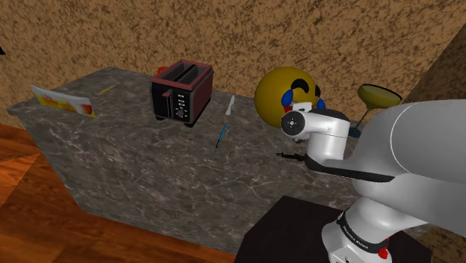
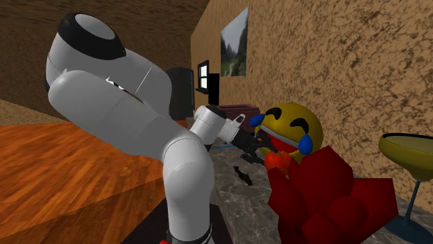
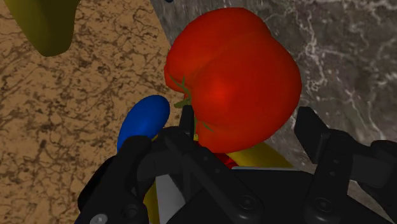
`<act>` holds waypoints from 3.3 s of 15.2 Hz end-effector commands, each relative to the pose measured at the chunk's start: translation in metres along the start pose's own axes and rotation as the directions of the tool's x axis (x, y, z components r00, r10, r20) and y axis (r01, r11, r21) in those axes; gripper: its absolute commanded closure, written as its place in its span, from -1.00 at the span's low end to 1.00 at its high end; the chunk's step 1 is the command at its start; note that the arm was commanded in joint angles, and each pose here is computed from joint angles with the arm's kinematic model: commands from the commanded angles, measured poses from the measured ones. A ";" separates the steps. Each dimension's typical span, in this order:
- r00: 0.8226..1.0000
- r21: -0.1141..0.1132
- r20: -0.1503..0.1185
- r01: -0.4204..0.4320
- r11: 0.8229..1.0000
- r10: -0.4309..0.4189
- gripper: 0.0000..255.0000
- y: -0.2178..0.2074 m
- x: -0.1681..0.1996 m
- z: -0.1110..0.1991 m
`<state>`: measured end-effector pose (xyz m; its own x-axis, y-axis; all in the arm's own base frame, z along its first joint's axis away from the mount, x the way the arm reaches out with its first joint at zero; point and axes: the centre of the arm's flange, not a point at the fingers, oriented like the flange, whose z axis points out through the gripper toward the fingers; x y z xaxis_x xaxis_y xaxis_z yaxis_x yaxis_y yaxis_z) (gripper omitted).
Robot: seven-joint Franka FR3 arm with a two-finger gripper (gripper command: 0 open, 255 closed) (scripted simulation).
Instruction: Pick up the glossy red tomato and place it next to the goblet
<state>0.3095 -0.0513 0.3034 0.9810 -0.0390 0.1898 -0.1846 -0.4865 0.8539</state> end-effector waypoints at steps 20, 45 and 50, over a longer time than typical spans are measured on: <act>1.000 0.000 0.000 0.001 1.000 -0.001 1.00 0.094 0.021 -0.053; 1.000 0.000 0.000 0.001 1.000 -0.001 1.00 0.207 0.046 -0.117; 1.000 0.000 0.000 0.001 1.000 -0.001 1.00 0.229 0.051 -0.130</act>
<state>0.3103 -0.0515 0.5660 0.9812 -0.0389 0.1889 -0.1837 -0.4868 0.8540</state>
